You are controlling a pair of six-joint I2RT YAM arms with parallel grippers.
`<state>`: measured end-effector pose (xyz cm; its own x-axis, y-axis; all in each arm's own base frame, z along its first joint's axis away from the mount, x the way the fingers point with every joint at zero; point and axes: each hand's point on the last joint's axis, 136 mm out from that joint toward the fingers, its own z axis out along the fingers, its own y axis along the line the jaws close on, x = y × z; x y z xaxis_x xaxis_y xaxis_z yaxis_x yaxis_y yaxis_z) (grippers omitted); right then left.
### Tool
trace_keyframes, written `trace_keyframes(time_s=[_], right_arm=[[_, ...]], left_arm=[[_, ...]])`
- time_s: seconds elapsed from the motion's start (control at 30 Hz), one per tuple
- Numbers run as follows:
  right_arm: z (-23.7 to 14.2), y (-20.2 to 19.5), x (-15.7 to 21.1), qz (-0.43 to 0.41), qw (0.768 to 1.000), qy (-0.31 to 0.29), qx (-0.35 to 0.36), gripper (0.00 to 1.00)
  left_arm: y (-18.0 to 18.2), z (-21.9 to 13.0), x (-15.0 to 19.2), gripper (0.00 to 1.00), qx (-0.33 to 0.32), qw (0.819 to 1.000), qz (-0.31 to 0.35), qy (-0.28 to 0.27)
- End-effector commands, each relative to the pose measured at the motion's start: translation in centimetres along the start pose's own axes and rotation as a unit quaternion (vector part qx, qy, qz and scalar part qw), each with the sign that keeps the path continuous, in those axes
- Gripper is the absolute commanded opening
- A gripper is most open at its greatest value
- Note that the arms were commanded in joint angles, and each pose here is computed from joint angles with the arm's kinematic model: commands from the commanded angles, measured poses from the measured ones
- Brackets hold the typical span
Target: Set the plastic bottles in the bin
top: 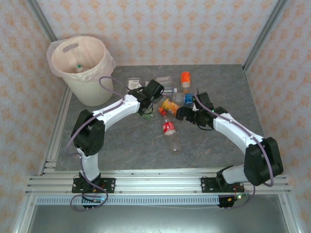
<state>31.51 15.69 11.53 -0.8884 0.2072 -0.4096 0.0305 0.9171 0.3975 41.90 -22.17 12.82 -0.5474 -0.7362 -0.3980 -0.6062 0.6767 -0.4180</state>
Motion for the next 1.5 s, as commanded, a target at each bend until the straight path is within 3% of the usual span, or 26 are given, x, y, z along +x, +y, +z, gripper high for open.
trace_keyframes(time_s=[0.0,0.27,0.6,0.83,1.0,1.07,1.27,1.47], right_arm=[[0.3,-0.1,0.1,0.005,1.0,0.007,0.011,0.99],[0.3,-0.1,0.2,-0.002,1.0,0.016,0.013,0.99],[0.4,-0.4,0.6,0.001,1.0,0.023,0.02,0.99],[0.4,-0.5,0.5,0.003,1.0,0.022,0.021,0.99],[0.7,-0.4,0.6,0.007,0.999,0.026,0.021,0.99],[0.8,-0.3,0.6,0.008,0.999,0.029,0.019,0.99],[0.6,-0.2,0.6,0.011,0.999,0.029,0.018,0.99],[0.2,0.0,0.6,0.005,1.0,0.017,0.003,0.99]], left_arm=[[2.4,1.4,0.8,1.0,-0.049,0.999,-0.02,0.01],[5.6,4.6,1.3,1.0,-0.101,0.994,-0.035,0.028],[7.7,5.6,1.1,0.98,-0.133,0.991,-0.023,0.021],[8.9,5.0,0.9,0.91,-0.132,0.991,-0.021,0.014],[8.4,5.2,0.9,0.85,-0.096,0.995,-0.015,0.009],[8.6,5.2,0.7,0.81,-0.1,0.995,-0.009,0.004],[8.9,5.5,-0.1,0.84,-0.129,0.991,0.04,-0.007],[8.6,5.6,-0.4,0.81,-0.132,0.988,0.08,-0.012]])
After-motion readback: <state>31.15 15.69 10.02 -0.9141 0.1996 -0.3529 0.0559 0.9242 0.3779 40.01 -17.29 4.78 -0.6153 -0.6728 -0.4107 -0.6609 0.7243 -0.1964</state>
